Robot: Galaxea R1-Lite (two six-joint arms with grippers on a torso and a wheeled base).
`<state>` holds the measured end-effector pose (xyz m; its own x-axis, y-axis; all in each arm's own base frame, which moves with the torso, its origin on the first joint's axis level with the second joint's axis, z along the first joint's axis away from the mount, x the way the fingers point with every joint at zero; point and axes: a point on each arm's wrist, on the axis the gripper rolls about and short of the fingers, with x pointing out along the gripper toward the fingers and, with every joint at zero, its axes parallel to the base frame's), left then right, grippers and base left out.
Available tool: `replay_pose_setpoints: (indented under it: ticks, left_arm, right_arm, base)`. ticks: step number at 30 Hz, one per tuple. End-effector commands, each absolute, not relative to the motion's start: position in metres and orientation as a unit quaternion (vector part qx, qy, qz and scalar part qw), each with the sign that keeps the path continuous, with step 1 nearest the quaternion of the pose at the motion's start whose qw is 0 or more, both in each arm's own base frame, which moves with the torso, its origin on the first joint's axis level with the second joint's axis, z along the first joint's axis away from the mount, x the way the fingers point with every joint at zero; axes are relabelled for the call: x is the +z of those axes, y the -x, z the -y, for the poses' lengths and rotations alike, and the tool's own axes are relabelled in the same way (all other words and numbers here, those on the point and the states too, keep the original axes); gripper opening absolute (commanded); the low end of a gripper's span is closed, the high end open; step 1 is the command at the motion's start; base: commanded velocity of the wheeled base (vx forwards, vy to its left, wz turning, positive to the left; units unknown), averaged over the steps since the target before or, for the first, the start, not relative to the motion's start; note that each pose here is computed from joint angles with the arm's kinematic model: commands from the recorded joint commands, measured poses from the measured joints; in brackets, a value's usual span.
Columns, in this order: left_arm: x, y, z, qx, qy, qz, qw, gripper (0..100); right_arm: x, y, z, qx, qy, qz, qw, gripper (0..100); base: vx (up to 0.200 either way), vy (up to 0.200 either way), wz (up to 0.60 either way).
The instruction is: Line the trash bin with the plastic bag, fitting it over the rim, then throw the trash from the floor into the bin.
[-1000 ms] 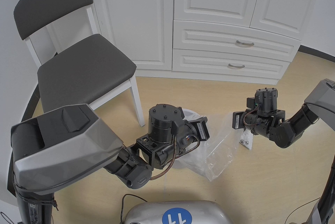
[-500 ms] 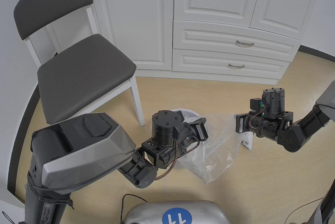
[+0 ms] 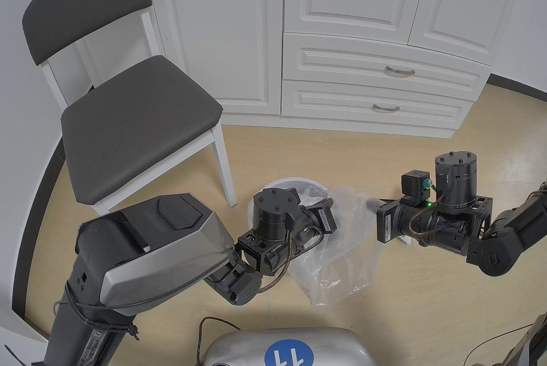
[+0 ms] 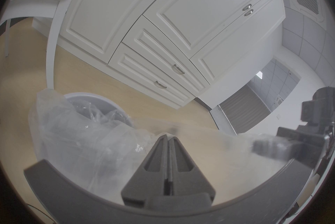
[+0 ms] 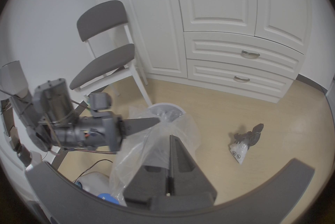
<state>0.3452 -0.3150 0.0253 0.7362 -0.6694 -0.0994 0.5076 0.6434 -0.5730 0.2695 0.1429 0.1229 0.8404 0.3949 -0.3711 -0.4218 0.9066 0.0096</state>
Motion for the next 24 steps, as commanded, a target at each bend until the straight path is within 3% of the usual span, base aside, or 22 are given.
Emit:
replay_pose_setpoints:
  ticks: [1,16,24]
  left_arm:
    - [0.018,-0.344,0.319,-0.331,0.261,-0.159,0.893,0]
    - [0.005,-0.36,0.303,-0.306,0.265,-0.152,0.902,0]
    - [0.01,-0.364,0.267,-0.252,0.271,-0.134,0.919,0]
  right_arm:
    - [0.138,-0.246,-0.148,0.239,0.036,-0.163,0.957,0]
    - [0.114,-0.278,-0.151,0.217,0.04,-0.192,0.956,0]
    - [0.08,-0.315,-0.192,0.208,-0.047,-0.158,0.964,0]
  base:
    - [0.0,0.0,0.0]
    - [0.0,0.0,0.0]
    - [0.0,0.0,0.0]
